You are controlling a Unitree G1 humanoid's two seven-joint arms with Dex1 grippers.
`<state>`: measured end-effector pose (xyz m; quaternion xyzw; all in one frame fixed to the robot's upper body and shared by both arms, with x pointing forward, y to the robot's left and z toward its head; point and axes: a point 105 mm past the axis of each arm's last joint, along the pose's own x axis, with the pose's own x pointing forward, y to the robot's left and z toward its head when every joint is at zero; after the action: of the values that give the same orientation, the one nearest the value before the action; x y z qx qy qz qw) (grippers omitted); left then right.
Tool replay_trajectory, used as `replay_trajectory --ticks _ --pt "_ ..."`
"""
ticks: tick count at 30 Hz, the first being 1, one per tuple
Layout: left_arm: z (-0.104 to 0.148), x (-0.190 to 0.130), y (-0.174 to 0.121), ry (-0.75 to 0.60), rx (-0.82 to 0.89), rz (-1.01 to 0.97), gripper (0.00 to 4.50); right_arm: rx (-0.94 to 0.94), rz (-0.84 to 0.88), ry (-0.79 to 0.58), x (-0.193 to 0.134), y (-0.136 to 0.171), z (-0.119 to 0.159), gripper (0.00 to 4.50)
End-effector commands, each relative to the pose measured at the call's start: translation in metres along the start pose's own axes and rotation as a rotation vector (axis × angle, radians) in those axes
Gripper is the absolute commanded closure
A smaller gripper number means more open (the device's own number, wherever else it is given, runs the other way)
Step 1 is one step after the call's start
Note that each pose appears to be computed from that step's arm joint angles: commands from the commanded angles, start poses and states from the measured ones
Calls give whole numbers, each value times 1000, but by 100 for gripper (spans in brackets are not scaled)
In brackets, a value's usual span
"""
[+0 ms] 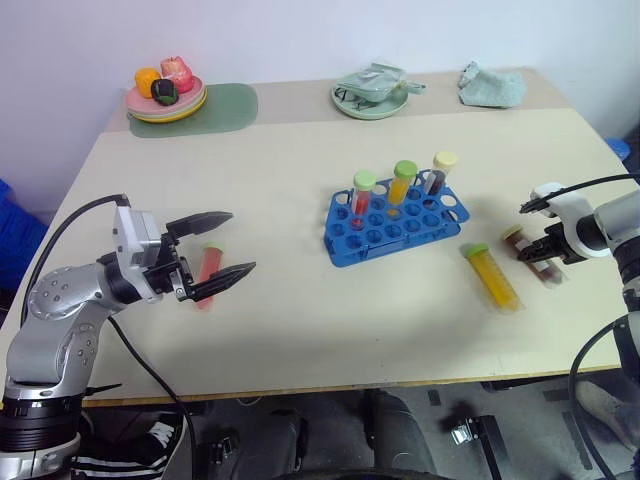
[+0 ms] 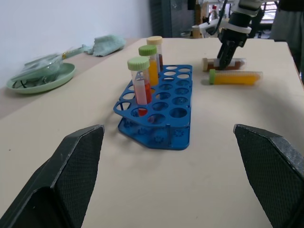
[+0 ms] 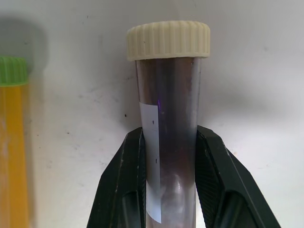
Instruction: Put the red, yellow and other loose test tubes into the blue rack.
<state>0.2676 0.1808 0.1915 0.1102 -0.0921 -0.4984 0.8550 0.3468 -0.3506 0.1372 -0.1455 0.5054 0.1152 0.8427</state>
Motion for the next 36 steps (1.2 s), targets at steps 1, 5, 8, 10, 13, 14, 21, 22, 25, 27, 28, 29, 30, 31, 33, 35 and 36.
replay_trajectory --ticks 1,5,8,10,13,14,21,22,25,27,28,29,30,31,33,35,36 --pt "12 -2 2 -20 46 2 0 8 -15 -61 -22 -10 9 374" --pt "12 -3 5 -22 51 6 0 -82 28 -247 -45 -7 31 374" --pt "13 -3 8 -27 58 11 0 -85 59 -479 -69 -5 49 374" --pt "13 -2 12 -31 59 15 0 -51 34 -700 -86 -6 64 374" --pt "15 0 17 -35 63 16 0 -62 63 -948 -103 18 77 374" --pt "16 1 20 -38 65 16 0 -32 62 -1056 -109 26 83 374" --pt "23 6 36 -49 82 11 0 129 40 -1413 -111 69 83 374" --pt "24 6 37 -50 84 7 0 143 30 -1423 -105 74 81 374" --pt "25 7 37 -43 87 -7 0 97 -17 -1429 -87 90 76 374" --pt "26 7 38 -45 78 -5 0 87 -92 -1432 -81 90 74 374" --pt "26 7 39 -45 78 -5 0 127 -61 -1450 -78 92 75 374" --pt "27 7 39 -45 75 -4 0 133 -38 -1455 -74 97 75 374" --pt "26 7 39 -43 75 -5 0 92 -52 -1450 -70 102 75 374" --pt "26 8 38 -43 74 -6 0 94 -46 -1455 -65 107 77 374" --pt "26 9 36 -42 71 -9 0 85 -73 -1463 -56 110 82 374" --pt "26 9 34 -43 69 -6 0 87 -85 -1466 -48 111 84 374" --pt "26 9 34 -43 67 -3 0 91 -88 -1468 -45 112 84 374"
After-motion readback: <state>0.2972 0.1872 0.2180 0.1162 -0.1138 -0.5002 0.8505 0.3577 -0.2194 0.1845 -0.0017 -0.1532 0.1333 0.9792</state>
